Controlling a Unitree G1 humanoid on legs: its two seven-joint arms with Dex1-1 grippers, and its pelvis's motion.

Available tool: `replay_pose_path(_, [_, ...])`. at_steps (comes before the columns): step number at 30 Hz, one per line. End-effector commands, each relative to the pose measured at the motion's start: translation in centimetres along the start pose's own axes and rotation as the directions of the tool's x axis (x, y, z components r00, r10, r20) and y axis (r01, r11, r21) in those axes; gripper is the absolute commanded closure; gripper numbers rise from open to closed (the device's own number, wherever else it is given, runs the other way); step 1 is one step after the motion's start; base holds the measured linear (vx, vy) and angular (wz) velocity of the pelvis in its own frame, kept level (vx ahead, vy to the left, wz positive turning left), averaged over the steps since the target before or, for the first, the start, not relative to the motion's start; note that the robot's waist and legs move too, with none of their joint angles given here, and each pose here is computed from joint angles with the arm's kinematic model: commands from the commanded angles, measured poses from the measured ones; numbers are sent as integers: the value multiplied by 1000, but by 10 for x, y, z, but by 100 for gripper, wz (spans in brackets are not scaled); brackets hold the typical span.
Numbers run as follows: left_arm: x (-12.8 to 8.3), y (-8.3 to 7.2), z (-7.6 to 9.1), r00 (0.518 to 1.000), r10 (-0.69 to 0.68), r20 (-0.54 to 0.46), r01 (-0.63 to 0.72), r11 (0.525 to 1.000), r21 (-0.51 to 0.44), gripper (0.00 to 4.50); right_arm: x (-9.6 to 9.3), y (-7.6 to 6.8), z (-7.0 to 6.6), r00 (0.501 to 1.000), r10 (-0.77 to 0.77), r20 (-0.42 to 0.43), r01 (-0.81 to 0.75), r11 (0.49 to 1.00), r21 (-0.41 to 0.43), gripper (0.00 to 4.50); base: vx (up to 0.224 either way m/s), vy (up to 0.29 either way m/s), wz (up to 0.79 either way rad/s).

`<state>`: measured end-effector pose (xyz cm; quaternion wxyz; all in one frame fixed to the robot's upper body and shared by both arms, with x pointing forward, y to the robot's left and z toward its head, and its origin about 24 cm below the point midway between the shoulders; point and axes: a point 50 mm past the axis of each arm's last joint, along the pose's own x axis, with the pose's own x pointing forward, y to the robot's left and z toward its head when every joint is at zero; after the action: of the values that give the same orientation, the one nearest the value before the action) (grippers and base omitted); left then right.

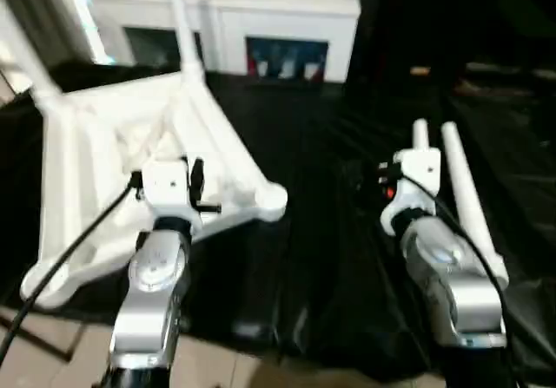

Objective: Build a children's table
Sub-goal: Pick table leg

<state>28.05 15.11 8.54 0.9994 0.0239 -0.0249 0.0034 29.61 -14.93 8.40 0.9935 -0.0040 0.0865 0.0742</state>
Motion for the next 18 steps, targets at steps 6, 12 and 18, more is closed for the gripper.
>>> replay_pose_path(6, [6, -1, 0, 1000, -17, -5, 17, 999, 41, 341, 23, -8, 16, 998, 6, -64, -6, 1000, 0, 11, -46, -39, 3])
replay_pose_path(12, [-2, -22, 8, 925, -381, 9, 380, 924, 53, 341, 51, -30, 29, 979, -131, -158, 122, 990, -67, 11, 0, 0, 0])
replay_pose_path(18, [-33, -33, 21, 624, -780, -52, 782, 621, 54, 341, 62, -43, 31, 912, -216, -350, 186, 975, -119, 11, 31, 9, 1])
